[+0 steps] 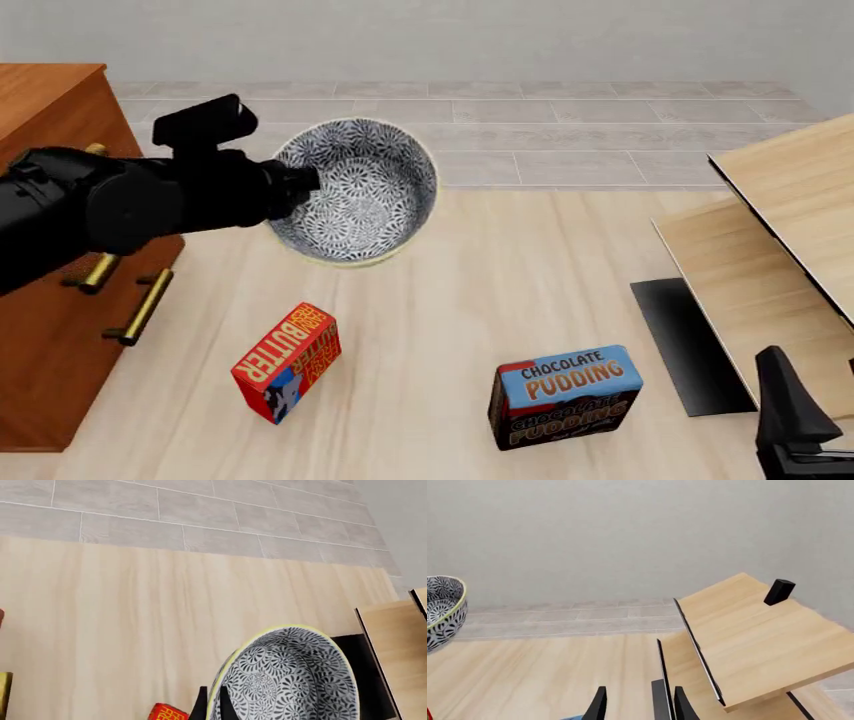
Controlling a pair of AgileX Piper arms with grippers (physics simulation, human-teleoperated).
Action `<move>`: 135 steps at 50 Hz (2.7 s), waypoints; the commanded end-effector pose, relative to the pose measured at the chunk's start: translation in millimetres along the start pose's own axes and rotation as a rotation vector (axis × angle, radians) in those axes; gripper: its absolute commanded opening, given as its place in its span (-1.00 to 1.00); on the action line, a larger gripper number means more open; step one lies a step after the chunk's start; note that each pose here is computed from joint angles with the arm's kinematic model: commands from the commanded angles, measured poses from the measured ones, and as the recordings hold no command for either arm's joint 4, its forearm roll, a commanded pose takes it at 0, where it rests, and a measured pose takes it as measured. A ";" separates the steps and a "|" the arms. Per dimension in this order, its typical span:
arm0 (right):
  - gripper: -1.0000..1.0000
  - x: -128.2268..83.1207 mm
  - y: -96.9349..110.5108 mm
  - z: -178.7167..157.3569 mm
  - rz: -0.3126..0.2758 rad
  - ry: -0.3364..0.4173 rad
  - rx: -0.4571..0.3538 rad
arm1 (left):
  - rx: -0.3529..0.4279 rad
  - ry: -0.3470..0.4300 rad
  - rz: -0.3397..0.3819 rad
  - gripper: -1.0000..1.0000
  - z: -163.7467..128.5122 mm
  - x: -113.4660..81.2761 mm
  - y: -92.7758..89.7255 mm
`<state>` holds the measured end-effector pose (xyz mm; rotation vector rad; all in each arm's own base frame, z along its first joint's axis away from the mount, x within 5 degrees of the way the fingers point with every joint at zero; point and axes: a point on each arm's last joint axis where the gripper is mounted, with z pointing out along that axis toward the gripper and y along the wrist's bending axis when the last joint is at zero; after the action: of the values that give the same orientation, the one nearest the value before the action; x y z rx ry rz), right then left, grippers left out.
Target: Close the top drawer of the cabinet and put the bowl on top of it.
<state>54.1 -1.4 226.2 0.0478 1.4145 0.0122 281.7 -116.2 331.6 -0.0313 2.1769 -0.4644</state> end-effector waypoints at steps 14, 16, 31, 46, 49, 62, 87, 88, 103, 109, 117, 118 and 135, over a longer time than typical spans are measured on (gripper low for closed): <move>1.00 -0.9 0.1 0.0 -0.007 0.001 -0.002 | -0.131 0.107 -0.147 -1.00 -11.2 2.0 29.9; 1.00 0.8 0.0 0.0 -0.007 0.000 -0.001 | -0.169 0.109 -0.169 -1.00 -13.4 -0.1 42.3; 1.00 -1.2 0.0 -0.1 -0.009 -0.001 0.000 | -0.329 0.157 -0.357 -1.00 -31.5 4.7 84.8; 1.00 0.0 0.2 0.0 -0.016 -0.002 -0.004 | -0.299 0.159 -0.419 -1.00 -53.5 -0.4 63.1; 1.00 -0.3 0.3 0.0 -0.018 -0.002 -0.006 | -0.297 0.148 -0.422 -1.00 -61.8 -6.0 60.7; 1.00 -1.0 0.3 0.0 -0.020 -0.005 -0.006 | -0.335 0.048 -0.431 -1.00 -115.3 -46.4 64.3; 1.00 -0.7 0.3 0.0 -0.026 -0.010 -0.006 | -0.412 -0.141 -0.509 -1.00 -200.5 -101.0 64.4; 1.00 -0.7 0.2 0.0 -0.026 -0.011 -0.004 | -0.432 -0.159 -0.520 -1.00 -204.3 -102.8 69.2; 1.00 0.6 0.3 0.0 -0.024 -0.011 -0.006 | -0.496 -0.283 -0.584 -1.00 -229.7 -117.3 81.9; 1.00 0.0 0.2 0.0 -0.023 -0.011 -0.005 | -0.543 -0.314 -0.594 -1.00 -237.7 -120.1 91.8; 1.00 -0.6 0.4 0.0 -0.022 -0.008 -0.007 | -0.622 -0.379 -0.631 -1.00 -254.0 -124.7 107.2; 1.00 -0.6 0.4 0.0 -0.022 -0.008 -0.007 | -0.618 -0.380 -0.635 -1.00 -253.1 -125.5 106.9; 1.00 0.9 0.4 0.0 -0.030 -0.005 -0.008 | -0.679 -0.393 -0.726 -1.00 -251.6 -126.9 129.4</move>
<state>54.2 -1.0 225.8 0.0225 1.4082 -0.0041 181.6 95.5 521.8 -1.1495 1.8093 -0.0935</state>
